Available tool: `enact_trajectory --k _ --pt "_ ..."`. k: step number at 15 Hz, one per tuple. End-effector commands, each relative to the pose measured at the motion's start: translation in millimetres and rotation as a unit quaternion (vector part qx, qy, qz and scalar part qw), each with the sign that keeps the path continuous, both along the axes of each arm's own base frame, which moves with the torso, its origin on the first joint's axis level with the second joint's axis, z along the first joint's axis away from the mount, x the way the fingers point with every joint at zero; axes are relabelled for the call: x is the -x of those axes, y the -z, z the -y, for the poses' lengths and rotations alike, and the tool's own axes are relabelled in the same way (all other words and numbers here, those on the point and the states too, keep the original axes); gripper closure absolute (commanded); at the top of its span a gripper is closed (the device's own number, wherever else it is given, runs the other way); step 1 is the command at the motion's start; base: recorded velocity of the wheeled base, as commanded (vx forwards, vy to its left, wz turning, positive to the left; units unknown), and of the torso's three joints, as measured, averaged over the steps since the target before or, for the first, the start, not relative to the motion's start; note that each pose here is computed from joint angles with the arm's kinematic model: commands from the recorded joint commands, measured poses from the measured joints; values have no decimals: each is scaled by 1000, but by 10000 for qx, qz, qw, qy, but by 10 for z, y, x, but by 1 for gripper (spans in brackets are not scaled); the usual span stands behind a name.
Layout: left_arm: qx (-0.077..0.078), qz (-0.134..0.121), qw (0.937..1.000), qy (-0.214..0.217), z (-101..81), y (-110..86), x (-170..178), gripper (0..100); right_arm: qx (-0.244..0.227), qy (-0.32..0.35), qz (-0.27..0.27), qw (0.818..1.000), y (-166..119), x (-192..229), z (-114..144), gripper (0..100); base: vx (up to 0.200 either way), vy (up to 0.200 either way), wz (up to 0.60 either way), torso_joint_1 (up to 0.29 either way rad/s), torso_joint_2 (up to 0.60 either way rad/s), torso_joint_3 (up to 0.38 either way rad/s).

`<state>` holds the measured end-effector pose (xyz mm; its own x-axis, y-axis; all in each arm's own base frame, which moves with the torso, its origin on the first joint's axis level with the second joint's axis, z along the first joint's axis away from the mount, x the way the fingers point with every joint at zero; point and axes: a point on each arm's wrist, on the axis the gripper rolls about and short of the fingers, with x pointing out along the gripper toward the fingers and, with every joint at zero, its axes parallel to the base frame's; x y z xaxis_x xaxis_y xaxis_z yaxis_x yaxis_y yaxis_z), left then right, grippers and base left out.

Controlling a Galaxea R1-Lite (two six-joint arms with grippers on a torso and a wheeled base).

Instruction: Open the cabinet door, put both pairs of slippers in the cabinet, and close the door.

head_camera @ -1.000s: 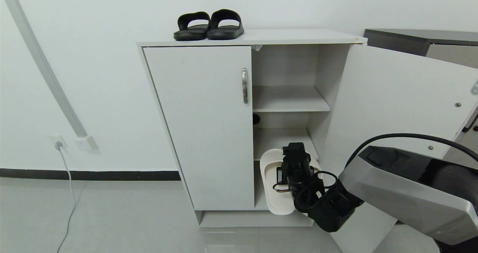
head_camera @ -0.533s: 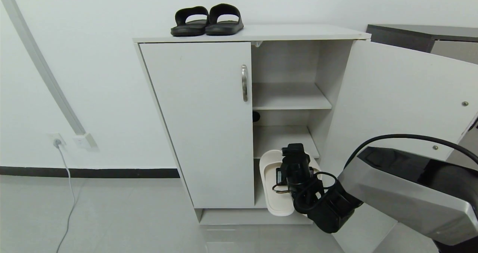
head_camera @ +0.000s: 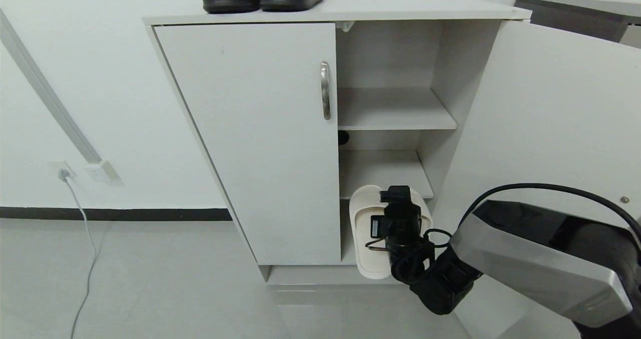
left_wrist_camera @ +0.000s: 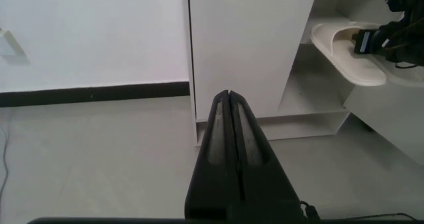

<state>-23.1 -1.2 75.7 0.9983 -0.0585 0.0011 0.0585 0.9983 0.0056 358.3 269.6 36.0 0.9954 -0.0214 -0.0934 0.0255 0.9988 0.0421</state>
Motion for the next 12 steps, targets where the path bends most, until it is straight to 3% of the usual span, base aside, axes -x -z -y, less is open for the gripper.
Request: enact_trajectory --k 1,4,10,12 --pt "-3 -5 10000 -1 0 0 -1 100 261 -19 121 9996 148 -7 -1 100 0 0 0 12 2 -193" --pt "5 -6 10000 -1 0 0 -1 100 271 -22 250 9993 128 -8 -2 100 0 0 0 5 5 -172" --pt "5 -6 10000 -1 0 0 -1 100 158 -8 382 9991 -13 -13 20 100 0 0 0 0 0 -10" --pt "-3 -5 10000 -1 0 0 -1 100 130 1 418 9990 -54 -14 28 100 200 0 0 7 -5 2"
